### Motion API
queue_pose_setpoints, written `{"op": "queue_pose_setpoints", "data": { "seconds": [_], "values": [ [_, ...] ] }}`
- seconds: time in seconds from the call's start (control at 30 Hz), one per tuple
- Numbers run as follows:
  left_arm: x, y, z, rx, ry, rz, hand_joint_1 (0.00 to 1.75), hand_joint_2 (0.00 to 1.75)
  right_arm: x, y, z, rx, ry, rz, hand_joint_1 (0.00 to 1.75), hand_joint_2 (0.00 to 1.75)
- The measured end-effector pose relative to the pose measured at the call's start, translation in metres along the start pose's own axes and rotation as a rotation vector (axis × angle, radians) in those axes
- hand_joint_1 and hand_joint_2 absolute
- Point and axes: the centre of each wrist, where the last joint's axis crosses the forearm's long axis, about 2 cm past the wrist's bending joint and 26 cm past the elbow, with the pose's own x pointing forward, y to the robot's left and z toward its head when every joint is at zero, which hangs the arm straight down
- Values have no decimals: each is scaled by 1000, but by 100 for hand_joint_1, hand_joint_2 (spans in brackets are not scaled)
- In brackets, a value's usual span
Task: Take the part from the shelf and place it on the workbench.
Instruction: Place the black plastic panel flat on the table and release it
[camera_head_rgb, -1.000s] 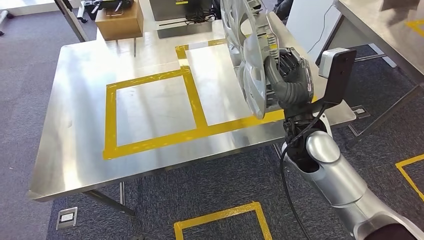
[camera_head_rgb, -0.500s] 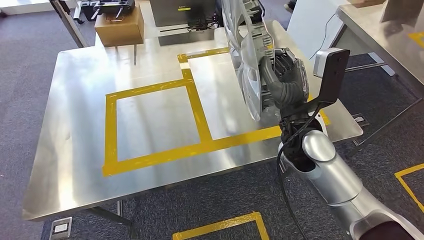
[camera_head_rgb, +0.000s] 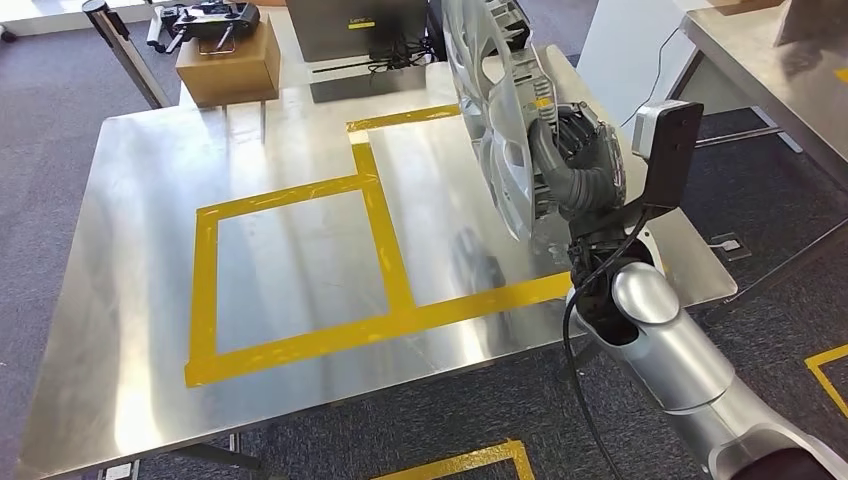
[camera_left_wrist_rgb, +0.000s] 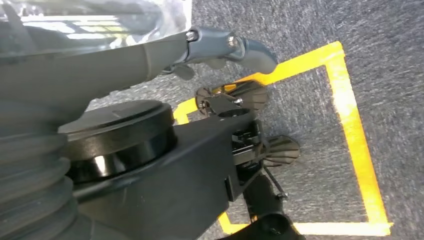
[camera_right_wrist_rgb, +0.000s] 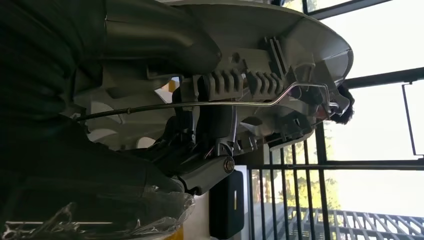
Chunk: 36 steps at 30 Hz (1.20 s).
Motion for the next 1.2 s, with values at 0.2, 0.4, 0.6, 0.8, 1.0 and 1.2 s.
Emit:
{"op": "queue_pose_setpoints", "data": {
  "seconds": [0.2,0.4,0.6,0.8,1.0,1.2],
  "values": [
    [-3,1,1,-3,5,0,0,175,-7,-1,1,-24,41,90,175,175],
    [-2,1,0,-12,3,-7,0,175,8,-1,-17,-36,22,269,175,175],
    [-1,1,0,-24,12,-9,0,175,20,0,-33,-72,2,595,175,175],
    [-1,0,0,-34,17,-13,0,175,25,4,-43,-92,-15,981,175,175],
    [-1,0,0,-37,17,-15,0,175,18,8,-43,-77,-8,1192,175,175],
    [-1,1,0,-37,22,-23,0,175,10,12,-41,-15,21,1331,175,175]
  ]
}}
